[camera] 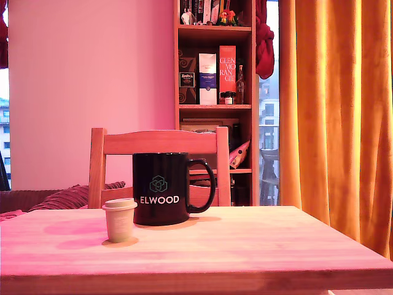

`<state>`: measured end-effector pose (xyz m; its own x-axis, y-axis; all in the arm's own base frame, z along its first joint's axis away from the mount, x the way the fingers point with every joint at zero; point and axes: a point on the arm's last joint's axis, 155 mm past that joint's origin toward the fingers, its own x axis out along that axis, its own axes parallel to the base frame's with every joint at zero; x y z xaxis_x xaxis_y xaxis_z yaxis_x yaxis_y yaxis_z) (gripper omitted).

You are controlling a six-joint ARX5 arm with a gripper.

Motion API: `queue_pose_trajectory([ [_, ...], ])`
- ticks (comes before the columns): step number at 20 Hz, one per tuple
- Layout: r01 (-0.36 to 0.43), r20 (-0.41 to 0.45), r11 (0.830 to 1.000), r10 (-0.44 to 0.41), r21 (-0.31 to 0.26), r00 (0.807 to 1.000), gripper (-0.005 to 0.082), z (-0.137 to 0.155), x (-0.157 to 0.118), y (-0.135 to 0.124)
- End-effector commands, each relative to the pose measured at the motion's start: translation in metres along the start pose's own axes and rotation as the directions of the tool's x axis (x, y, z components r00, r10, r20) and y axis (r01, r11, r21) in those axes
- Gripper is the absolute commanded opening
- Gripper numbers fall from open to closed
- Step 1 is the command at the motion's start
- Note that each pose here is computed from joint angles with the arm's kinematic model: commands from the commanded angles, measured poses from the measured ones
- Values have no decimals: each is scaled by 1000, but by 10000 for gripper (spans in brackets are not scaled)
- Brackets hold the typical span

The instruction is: Pick up the coffee capsules on the table and drop them inside the coffee cup

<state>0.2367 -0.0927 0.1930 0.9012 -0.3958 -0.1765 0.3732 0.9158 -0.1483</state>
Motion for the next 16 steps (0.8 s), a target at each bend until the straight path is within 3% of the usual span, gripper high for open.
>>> queue_pose_trajectory([
  [1, 0, -77, 1000, 0, -8, 997, -20, -25, 2, 0],
  [10, -6, -69, 1000, 5, -6, 998, -21, -24, 2, 1],
  [16, 2, 9, 1000, -2, 25, 1000, -21, -8, 5, -1],
])
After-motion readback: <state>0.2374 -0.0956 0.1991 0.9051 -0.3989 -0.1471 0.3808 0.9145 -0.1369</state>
